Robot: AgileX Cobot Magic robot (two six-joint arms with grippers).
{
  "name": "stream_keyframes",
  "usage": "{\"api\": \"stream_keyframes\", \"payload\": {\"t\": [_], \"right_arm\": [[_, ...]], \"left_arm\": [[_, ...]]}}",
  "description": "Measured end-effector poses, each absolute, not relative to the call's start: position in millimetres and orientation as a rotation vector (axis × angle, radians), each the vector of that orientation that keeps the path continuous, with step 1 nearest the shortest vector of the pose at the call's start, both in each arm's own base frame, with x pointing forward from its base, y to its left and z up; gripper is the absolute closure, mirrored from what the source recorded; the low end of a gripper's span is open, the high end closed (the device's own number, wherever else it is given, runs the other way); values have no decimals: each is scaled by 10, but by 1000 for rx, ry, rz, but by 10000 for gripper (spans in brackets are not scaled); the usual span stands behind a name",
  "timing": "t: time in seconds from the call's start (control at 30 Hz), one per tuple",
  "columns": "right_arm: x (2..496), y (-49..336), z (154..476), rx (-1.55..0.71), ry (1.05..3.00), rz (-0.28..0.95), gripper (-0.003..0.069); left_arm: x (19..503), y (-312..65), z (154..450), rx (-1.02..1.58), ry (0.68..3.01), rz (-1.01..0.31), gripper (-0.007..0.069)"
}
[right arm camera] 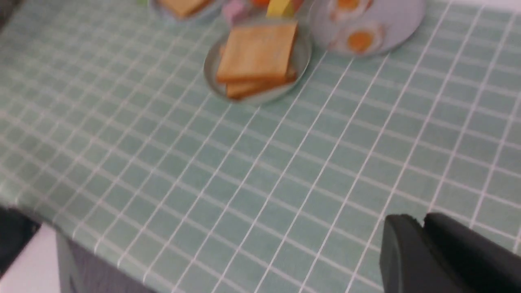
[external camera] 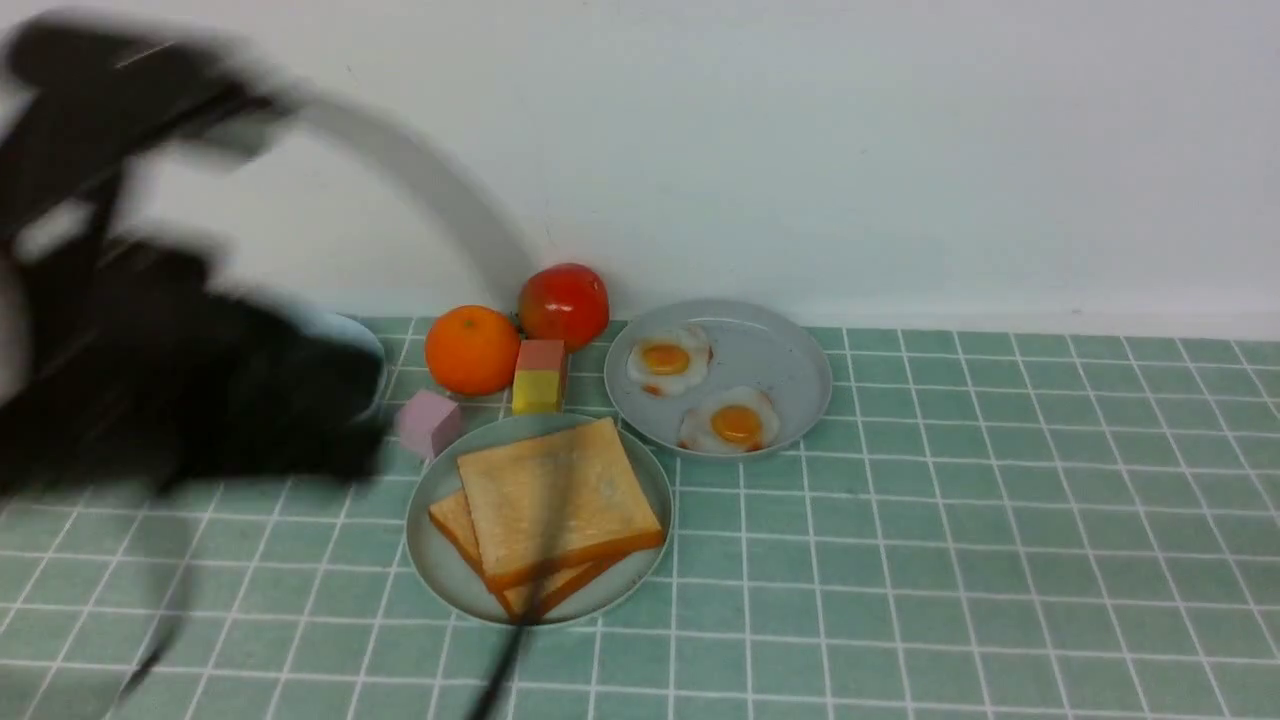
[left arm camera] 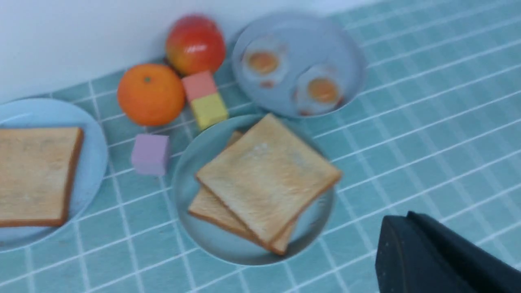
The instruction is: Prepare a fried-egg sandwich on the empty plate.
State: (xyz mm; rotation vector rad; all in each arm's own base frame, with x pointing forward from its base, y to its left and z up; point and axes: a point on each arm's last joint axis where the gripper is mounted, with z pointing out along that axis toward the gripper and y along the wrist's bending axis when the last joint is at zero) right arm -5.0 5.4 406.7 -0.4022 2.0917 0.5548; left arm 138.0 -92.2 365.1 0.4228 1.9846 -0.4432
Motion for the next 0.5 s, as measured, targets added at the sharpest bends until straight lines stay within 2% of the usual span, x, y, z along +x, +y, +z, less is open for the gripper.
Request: {"api": "stream_keyframes", "payload": {"t": [0.1,0.27,0.5], "right_arm": [[-182,-65,3966,-349,2054,549,586],[-185,-104,3522,-251,2112,547,670],[148,101,3103,-180,2076,599,671]], "left_arm": [[1076,-731,3397,391,1873,-517,638],[599,-414,2874,323,1618,-632,638],[383,-261,2505,291,1511,-670,638]]}}
